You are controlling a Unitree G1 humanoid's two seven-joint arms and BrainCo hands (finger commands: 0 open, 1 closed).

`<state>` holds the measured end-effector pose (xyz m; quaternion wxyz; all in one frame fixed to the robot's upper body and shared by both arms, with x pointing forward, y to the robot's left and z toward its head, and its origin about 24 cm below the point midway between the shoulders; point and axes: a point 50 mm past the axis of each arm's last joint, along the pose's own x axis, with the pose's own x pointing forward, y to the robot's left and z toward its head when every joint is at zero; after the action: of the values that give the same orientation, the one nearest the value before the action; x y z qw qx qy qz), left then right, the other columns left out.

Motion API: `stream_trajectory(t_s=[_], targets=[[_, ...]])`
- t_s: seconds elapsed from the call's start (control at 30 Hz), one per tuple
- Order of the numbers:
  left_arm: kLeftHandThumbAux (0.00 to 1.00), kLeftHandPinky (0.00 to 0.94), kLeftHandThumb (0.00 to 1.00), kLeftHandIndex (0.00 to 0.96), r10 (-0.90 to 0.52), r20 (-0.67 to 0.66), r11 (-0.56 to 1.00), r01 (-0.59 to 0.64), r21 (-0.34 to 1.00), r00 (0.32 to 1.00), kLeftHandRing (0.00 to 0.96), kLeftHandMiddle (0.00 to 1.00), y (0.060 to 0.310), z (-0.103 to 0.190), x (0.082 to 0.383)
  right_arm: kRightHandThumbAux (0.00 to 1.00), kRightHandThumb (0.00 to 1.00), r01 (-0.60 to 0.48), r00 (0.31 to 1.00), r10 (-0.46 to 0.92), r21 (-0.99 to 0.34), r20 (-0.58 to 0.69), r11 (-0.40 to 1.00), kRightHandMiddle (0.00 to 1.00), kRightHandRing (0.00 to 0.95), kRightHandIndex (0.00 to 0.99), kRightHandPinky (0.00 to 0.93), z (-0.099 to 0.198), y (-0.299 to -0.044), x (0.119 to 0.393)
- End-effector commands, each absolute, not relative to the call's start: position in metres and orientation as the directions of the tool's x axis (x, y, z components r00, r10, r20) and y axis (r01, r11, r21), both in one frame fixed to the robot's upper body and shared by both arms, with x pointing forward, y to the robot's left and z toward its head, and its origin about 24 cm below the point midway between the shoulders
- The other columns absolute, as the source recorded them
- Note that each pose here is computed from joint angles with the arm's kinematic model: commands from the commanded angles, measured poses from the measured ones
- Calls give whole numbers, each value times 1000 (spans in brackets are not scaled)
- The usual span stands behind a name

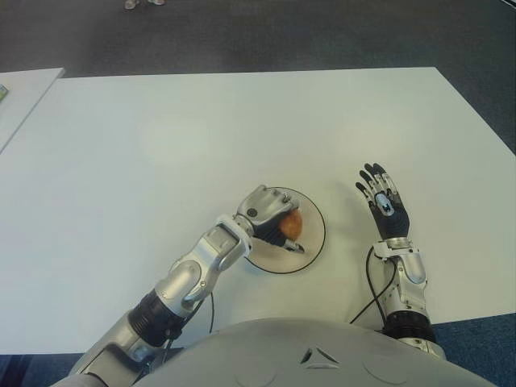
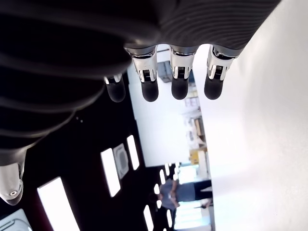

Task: Put the apples into the plate.

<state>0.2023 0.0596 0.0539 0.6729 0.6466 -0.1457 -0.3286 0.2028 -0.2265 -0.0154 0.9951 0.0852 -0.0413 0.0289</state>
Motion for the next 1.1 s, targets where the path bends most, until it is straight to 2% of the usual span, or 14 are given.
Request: stream_trajectory(t_s=[0.03, 0.67, 0.83, 0.9, 0.97, 1.03, 1.07, 1.1], targets=[[689, 881, 731, 432, -617, -251, -54, 278, 959, 746, 878, 845, 63, 52, 202, 482, 39, -16, 998, 30, 237, -57, 971, 18, 0, 2, 0, -45, -220, 178], [689, 882, 732, 433, -618, -242, -63, 260, 963, 748, 875, 841, 63, 51, 199, 486, 54, 5, 996, 16, 230, -91, 973, 23, 0, 17, 0, -47, -220, 179], [693, 878, 715, 429, -617, -198, -26, 231, 973, 762, 863, 836, 61, 51, 200, 486, 49, 16, 995, 6, 223, -95, 975, 24, 0, 19, 0, -47, -220, 180], [696, 816, 703, 426, -614, -168, -1, 213, 977, 771, 828, 817, 61, 51, 199, 490, 49, 21, 995, 1, 222, -99, 975, 25, 0, 19, 0, -47, -220, 180], [699, 702, 696, 425, -609, -147, 19, 200, 980, 780, 759, 771, 61, 49, 199, 494, 51, 24, 995, -1, 226, -102, 974, 25, 0, 21, 0, -48, -219, 179], [559, 620, 510, 408, -604, -137, 30, 194, 981, 785, 676, 691, 62, 48, 198, 496, 57, 26, 995, -2, 229, -104, 973, 25, 0, 26, 0, -48, -219, 179], [424, 541, 328, 391, -605, -139, 11, 182, 983, 784, 595, 613, 62, 46, 198, 497, 63, 40, 994, -14, 238, -112, 970, 25, 0, 30, 0, -48, -219, 179], [394, 364, 253, 289, -606, -146, -11, 176, 984, 782, 403, 428, 61, 45, 198, 495, 80, 51, 993, -23, 245, -116, 968, 36, 0, 44, 0, -48, -218, 179]])
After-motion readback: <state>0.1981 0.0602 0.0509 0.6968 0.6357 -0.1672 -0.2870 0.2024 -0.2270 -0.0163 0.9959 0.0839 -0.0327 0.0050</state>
